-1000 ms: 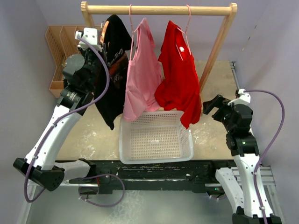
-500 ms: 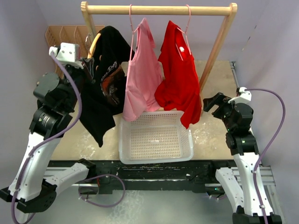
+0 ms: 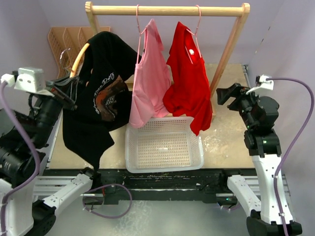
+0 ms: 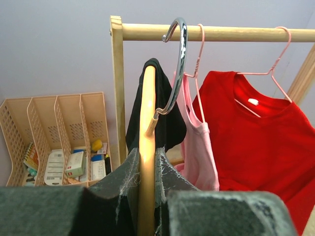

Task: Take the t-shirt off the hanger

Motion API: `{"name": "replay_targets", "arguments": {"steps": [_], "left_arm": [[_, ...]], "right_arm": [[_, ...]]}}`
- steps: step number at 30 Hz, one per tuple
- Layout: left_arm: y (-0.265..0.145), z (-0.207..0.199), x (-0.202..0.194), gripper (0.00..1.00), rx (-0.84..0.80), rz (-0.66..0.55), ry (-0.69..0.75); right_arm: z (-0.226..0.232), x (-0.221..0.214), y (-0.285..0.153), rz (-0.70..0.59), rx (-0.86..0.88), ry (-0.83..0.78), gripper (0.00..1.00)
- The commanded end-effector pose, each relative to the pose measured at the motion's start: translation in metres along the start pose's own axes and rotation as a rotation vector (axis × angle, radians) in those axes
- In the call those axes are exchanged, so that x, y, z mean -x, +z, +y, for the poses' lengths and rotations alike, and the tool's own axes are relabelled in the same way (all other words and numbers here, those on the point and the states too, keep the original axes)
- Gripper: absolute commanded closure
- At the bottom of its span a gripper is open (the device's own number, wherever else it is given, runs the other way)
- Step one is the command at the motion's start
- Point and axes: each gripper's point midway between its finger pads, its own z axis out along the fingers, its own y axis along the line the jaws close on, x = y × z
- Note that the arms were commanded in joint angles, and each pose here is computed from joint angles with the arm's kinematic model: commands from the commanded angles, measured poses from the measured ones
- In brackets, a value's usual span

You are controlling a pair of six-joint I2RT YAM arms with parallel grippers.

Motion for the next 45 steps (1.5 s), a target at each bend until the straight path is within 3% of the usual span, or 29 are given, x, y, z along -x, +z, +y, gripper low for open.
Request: {"name": "replay_targets", "arguments": {"steps": [1,8,16,29,37,45], "left_arm": [[-0.019,-0.003,0.022,1.00,-0.028,-0.041,-0.040],[-0.046,0.004,0.008,1.00,-0.010,0.027,-0.045],[-0.060,0.003,-0.034,1.00,-0.023,0.137,-0.062],[-0.060,0.002,-0.058,1.00,-0.028,0.079,-0.109],[-0.059,-0.001,-0.051,1.00,-0.048,-0.017,-0.145],[-0.054,-0.006,-0.050,1.00,-0.069,-0.062,-0.202]], "right_arm": [[0.032,0.049,-0.008,-0.117,0.104,-0.052,0.13],[0.080,0.077,-0.009,-0.145,0.223,-0.075,0.16],[0.161,0.077,0.006,-0.106,0.332,-0.139,0.16],[0.302,0.046,-0.004,-0.033,0.564,-0.284,0.18],[0.364,0.016,-0.019,-0.013,0.692,-0.363,0.44],[0.403,-0.007,-0.018,-0.015,0.746,-0.410,0.47]]}}
